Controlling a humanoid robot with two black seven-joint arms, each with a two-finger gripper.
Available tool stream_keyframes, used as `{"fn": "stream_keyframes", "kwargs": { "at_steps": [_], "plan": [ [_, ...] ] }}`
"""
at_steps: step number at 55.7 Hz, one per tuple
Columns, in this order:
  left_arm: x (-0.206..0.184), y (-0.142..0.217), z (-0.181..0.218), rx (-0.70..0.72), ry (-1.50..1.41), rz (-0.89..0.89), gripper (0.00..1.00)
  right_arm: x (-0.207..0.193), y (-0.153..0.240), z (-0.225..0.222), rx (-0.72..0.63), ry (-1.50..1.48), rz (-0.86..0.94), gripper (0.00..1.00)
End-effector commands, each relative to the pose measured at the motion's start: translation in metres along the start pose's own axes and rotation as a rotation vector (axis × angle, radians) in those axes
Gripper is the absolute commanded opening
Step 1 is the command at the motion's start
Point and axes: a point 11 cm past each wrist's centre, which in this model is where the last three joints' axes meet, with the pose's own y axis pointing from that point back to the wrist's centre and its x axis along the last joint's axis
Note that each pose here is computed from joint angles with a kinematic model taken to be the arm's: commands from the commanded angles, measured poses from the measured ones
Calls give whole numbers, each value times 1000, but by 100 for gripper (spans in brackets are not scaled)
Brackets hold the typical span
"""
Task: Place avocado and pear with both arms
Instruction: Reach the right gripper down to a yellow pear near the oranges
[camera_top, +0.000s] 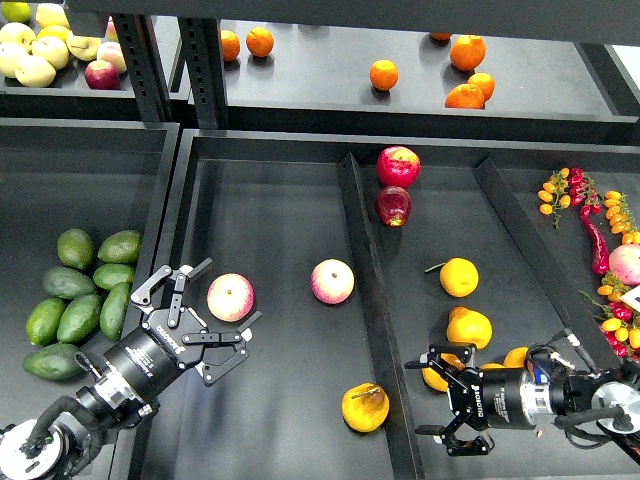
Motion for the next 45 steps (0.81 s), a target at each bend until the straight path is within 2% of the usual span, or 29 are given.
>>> {"fn": "stream_keyframes", "kwargs": {
  "at_steps": [1,21,45],
  "plan": [
    [-1,0,0,0,-2,-5,99,0,-12,3,-7,-18,-4,98],
    [-1,-1,-3,9,-1,-8,99,2,-37,12,-25,-54,0,95],
    [1,2,-6,8,3,-7,99,3,-57,18,-28,-99,0,86]
  ]
}}
